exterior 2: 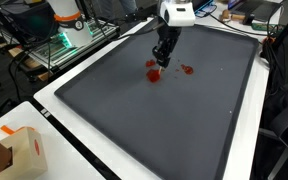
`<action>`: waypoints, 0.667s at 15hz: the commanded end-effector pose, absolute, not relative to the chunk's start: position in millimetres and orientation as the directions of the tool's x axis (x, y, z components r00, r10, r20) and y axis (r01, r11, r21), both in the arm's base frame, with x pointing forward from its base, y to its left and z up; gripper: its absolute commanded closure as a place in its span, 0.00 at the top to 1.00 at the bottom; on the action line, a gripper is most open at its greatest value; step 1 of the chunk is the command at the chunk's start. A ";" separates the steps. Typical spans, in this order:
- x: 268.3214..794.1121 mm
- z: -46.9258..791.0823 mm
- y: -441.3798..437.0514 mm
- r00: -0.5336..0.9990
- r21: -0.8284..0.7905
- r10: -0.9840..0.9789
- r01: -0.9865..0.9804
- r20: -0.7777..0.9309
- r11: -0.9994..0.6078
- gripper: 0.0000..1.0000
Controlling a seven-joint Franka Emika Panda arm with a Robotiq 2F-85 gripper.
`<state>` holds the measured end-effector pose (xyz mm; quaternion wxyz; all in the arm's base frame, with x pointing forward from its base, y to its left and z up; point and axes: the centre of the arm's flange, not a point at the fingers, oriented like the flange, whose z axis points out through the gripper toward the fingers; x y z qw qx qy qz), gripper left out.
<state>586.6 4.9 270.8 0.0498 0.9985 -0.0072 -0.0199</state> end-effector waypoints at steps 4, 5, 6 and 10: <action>588.3 275.0 0.1 0.997 0.078 -0.034 -0.029 -0.065 -0.997 0.03; 588.1 281.4 -0.6 0.998 0.076 -0.037 -0.033 -0.057 -0.997 0.03; 588.2 285.5 -1.0 0.998 0.075 -0.038 -0.034 -0.051 -0.997 0.03; 588.4 310.5 -2.7 0.999 0.063 -0.039 -0.039 -0.014 -0.997 0.03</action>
